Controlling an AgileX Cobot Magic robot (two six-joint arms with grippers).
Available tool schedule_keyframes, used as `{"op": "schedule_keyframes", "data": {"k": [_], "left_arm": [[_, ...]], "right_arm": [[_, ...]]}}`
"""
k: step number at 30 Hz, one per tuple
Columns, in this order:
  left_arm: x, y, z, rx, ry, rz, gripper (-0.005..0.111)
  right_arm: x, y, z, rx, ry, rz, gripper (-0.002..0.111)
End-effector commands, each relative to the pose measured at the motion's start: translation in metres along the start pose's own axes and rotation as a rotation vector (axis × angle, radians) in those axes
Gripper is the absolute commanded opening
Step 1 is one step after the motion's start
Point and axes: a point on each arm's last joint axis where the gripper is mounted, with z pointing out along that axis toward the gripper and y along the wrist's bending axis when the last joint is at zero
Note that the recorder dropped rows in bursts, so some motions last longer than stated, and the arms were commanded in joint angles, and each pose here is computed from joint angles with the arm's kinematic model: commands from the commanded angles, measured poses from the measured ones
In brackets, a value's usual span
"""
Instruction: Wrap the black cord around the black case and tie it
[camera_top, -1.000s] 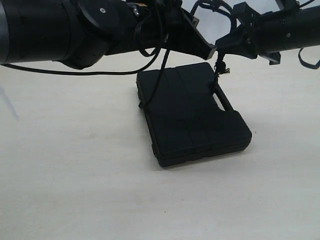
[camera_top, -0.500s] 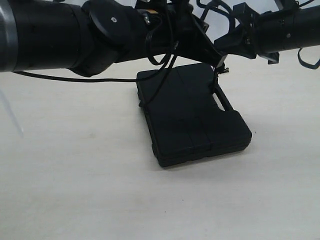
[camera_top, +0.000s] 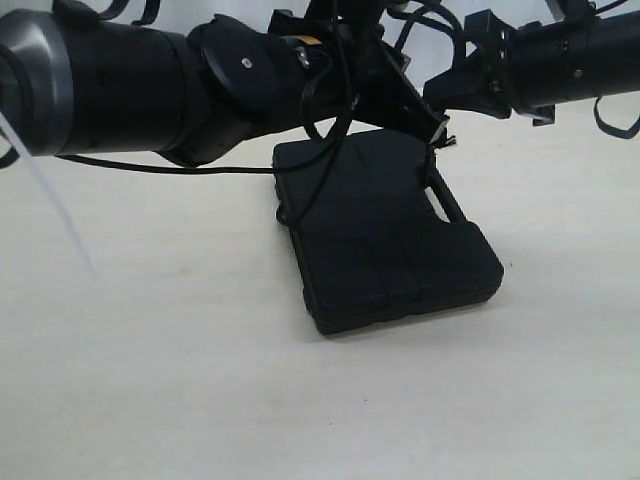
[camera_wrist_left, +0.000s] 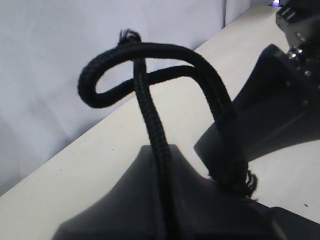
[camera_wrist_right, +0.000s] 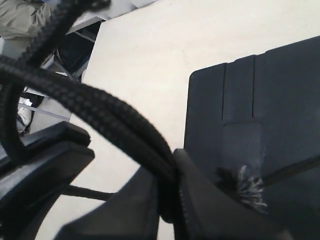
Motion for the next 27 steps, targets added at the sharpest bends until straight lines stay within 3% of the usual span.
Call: {"op": "schedule_keyframes", "data": {"k": [1, 19, 27], "left_arm": [[-0.001, 0.003, 0.0, -0.032, -0.015, -0.007, 0.0], [0.012, 0.0, 0.01, -0.025, 0.019, 0.003, 0.0], [0.012, -0.001, 0.01, -0.02, 0.022, 0.003, 0.0]], "right_arm": [[0.002, 0.004, -0.003, -0.01, 0.03, -0.047, 0.004], [0.01, -0.003, -0.003, 0.058, 0.115, -0.209, 0.004], [0.015, 0.005, 0.019, 0.169, 0.128, -0.334, 0.004]]}}
